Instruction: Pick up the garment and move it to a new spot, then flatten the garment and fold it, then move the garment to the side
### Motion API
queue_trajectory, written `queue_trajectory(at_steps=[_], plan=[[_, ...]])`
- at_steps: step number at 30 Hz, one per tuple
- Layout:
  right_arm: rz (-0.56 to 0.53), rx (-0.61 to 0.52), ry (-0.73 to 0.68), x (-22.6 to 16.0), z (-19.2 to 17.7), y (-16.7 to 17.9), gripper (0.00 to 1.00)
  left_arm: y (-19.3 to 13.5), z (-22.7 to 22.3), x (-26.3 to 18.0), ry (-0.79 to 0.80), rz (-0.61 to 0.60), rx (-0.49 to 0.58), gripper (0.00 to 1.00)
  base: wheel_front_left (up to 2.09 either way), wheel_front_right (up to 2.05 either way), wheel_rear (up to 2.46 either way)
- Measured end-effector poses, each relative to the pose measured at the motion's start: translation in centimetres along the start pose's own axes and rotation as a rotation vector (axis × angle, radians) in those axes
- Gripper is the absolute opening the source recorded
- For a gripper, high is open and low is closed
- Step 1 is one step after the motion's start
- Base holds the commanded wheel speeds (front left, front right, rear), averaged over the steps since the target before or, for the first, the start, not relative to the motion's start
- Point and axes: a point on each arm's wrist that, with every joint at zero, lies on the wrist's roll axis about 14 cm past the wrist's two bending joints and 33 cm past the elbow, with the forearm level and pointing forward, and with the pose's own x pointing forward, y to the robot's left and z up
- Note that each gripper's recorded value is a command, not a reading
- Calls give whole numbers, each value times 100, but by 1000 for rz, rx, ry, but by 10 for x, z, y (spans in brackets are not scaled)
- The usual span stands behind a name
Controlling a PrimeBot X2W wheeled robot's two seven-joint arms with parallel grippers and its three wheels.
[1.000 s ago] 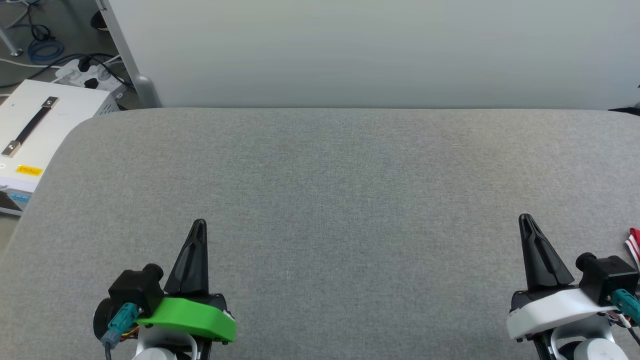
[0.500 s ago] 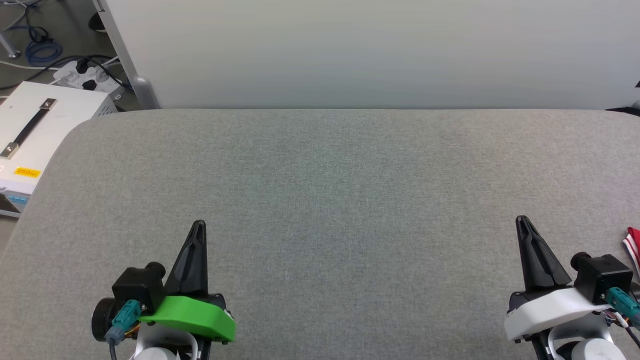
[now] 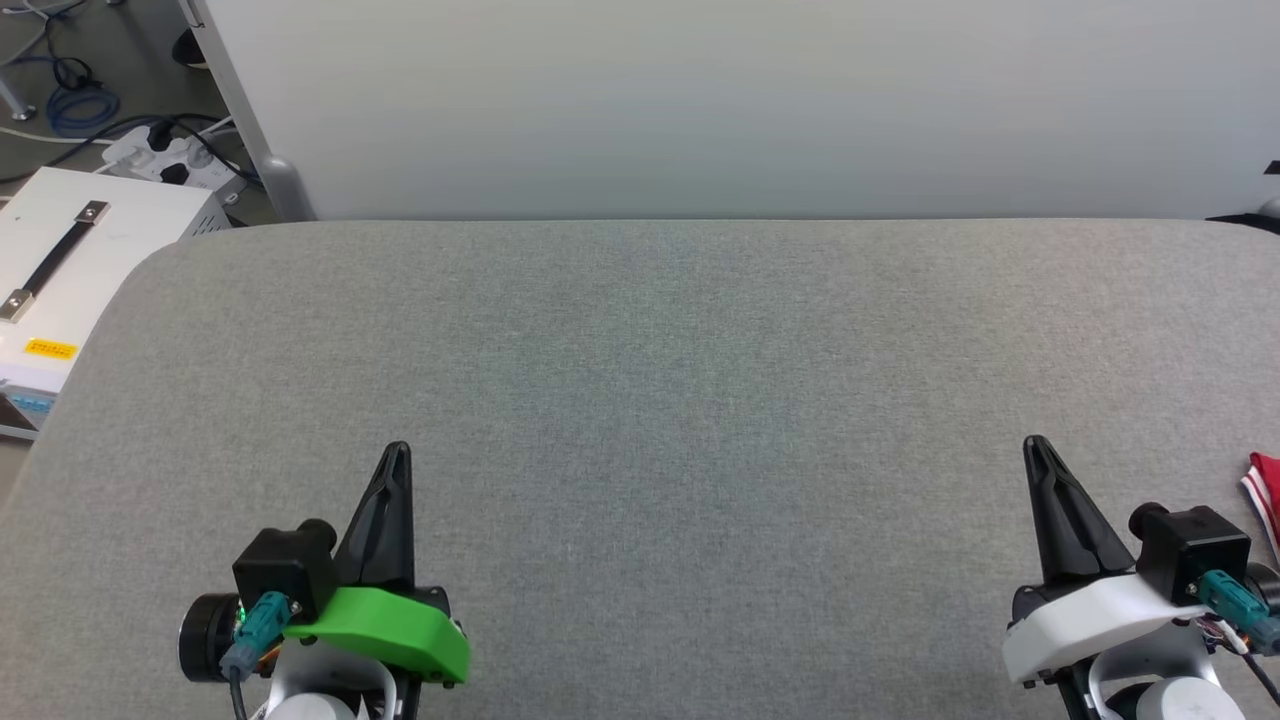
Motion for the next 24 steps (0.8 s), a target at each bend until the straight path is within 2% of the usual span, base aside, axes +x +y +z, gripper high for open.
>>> queue_trajectory(at_steps=[24], plan=[[-5,-36,40,-2,-5,0,0,1,-1,2,32,12,54,0,0,0,0]])
